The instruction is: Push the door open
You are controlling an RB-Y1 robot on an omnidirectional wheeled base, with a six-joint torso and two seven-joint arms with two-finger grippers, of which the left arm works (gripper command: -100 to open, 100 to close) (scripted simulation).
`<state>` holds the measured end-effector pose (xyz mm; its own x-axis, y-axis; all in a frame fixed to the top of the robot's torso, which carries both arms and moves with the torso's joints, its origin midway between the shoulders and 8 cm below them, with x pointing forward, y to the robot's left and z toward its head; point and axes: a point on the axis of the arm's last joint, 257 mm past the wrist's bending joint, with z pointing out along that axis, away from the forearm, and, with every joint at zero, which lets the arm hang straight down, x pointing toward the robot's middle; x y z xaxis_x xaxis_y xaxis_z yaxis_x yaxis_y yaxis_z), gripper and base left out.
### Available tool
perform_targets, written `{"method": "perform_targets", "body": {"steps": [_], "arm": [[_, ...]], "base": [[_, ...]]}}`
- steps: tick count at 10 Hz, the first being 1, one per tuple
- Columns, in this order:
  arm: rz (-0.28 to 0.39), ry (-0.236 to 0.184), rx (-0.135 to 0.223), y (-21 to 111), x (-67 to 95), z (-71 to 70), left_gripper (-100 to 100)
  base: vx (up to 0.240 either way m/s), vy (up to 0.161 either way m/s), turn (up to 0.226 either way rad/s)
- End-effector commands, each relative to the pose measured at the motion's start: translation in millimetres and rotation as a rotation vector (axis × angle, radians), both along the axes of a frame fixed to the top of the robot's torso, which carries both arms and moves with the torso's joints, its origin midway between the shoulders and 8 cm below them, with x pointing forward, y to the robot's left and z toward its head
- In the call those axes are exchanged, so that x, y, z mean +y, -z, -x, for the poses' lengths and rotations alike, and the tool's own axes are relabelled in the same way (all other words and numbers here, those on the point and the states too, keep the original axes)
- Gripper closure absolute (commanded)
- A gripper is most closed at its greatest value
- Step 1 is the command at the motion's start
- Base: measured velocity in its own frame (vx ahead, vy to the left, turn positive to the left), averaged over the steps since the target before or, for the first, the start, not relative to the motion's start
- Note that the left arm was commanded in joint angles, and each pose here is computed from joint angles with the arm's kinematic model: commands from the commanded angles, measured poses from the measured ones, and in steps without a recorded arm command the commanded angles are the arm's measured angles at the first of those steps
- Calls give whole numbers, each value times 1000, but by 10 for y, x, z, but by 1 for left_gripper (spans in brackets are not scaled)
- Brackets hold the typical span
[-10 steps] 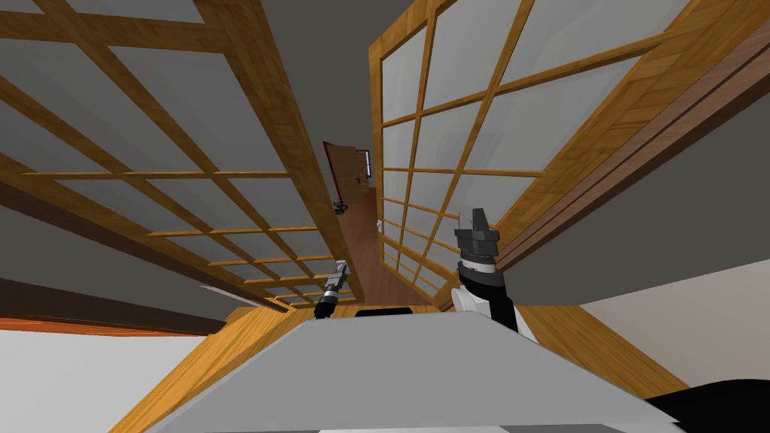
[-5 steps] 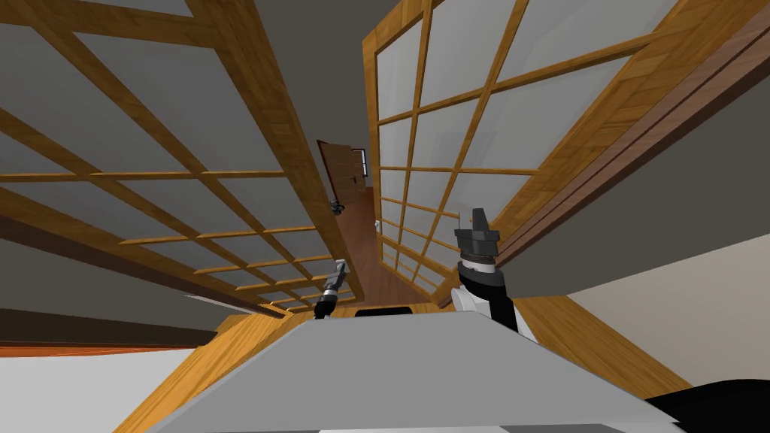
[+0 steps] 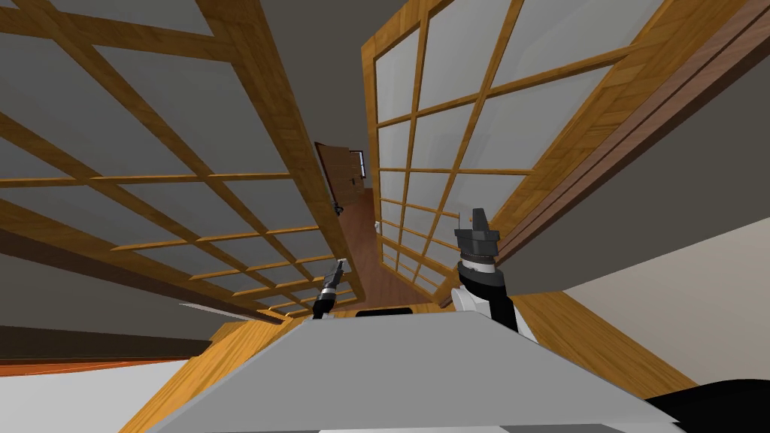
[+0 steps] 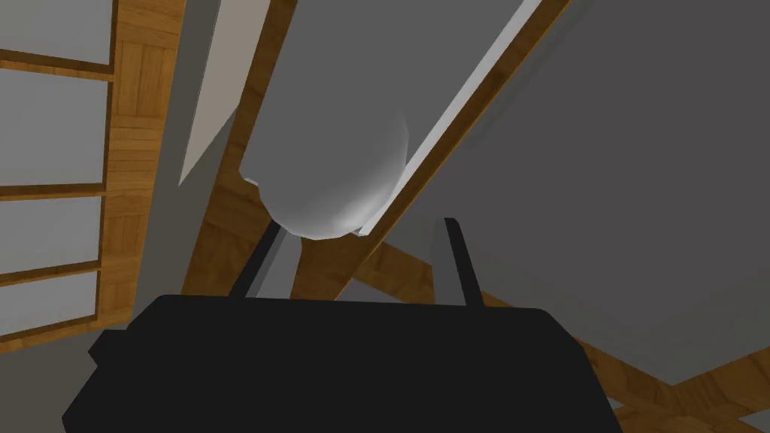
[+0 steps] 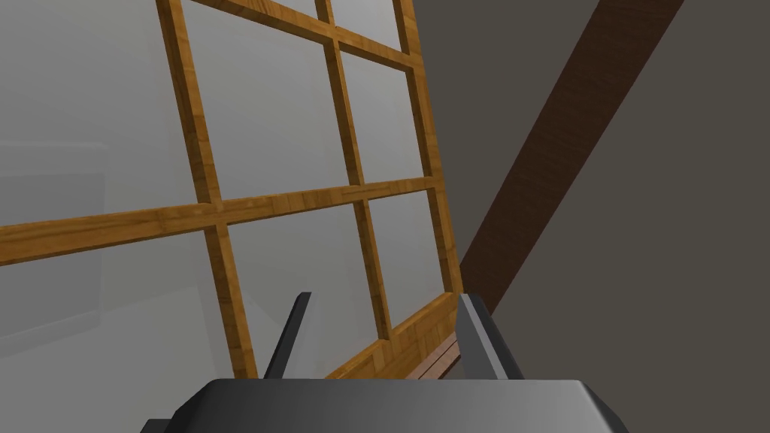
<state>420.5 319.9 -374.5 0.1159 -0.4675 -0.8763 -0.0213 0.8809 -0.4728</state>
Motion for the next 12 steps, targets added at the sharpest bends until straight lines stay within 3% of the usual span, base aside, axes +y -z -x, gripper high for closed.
{"method": "perform_targets", "body": {"steps": [1, 2, 11, 12], "arm": [[58, -31, -18, -52, 184, 9, 100], [75, -18, -18, -27, 90, 6, -100], [345, -14, -60, -71, 134, -36, -100], [352, -13, -61, -71, 134, -36, -100]], "base": [[16, 74, -24], [-5, 41, -33], [-25, 5, -26], [-20, 12, -14]]}}
